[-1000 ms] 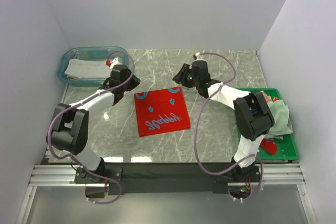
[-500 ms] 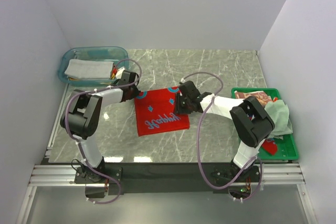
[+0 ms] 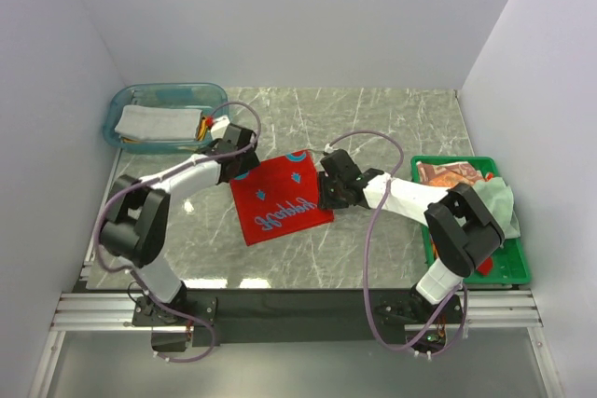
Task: Fold and stack the towels
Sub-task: Fold the towel
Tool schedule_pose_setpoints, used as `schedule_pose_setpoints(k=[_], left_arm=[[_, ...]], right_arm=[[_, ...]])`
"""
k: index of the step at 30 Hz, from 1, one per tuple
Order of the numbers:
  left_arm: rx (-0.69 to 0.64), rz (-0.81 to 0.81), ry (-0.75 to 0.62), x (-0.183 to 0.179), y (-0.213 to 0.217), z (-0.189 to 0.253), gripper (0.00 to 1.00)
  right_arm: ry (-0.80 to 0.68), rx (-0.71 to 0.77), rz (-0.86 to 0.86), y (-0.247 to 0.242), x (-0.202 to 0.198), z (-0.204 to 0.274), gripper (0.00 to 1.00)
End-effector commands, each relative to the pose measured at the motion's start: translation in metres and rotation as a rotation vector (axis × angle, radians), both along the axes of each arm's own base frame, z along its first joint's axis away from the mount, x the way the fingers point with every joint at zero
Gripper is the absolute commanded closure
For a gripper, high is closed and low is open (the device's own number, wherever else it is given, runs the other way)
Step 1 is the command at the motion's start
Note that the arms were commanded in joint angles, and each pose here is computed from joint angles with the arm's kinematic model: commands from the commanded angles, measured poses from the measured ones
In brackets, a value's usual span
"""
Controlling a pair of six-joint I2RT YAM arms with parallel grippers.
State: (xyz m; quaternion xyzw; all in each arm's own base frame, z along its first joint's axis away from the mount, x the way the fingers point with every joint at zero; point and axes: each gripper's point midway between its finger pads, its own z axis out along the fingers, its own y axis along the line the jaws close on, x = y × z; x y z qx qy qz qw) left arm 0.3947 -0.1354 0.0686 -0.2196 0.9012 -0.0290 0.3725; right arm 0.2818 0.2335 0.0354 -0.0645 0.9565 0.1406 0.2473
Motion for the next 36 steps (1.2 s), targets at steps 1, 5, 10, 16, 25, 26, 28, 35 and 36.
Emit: schedule_pose_setpoints(k=[1,5,10,16,25,26,28,35,36], left_arm=[[0.034,-0.009,-0.014,-0.024,-0.008,0.025,0.23],[0.01,-0.062,0.099,-0.072,-0.023,-0.007,0.35],[-0.002,-0.122,0.211,-0.116,-0.035,-0.041,0.46],[-0.005,-0.193,0.288,-0.152,-0.053,-0.06,0.46],[0.008,-0.323,0.281,-0.183,-0.077,-0.061,0.39],[0.009,-0.335,0.27,-0.183,-0.078,-0.059,0.37],[0.026,-0.332,0.251,-0.18,-0.075,-0.053,0.35],[0.159,-0.233,0.107,-0.143,-0.04,0.007,0.27],[0.179,-0.241,0.1,-0.137,-0.034,0.012,0.26]], right_arm=[[-0.029,-0.029,0.021,-0.004,-0.002,0.006,0.58],[0.005,-0.055,0.034,-0.007,-0.008,-0.007,0.65],[0.076,-0.098,0.056,-0.017,-0.03,-0.022,0.7],[0.181,-0.107,0.07,-0.032,-0.075,-0.029,0.7],[0.217,-0.015,0.126,-0.027,-0.128,-0.019,0.7],[0.207,-0.006,0.128,-0.025,-0.127,-0.014,0.7],[0.16,0.007,0.148,-0.023,-0.121,0.0,0.69],[-0.075,-0.05,0.162,-0.024,-0.05,0.057,0.55],[-0.07,-0.043,0.147,-0.027,-0.037,0.057,0.53]])
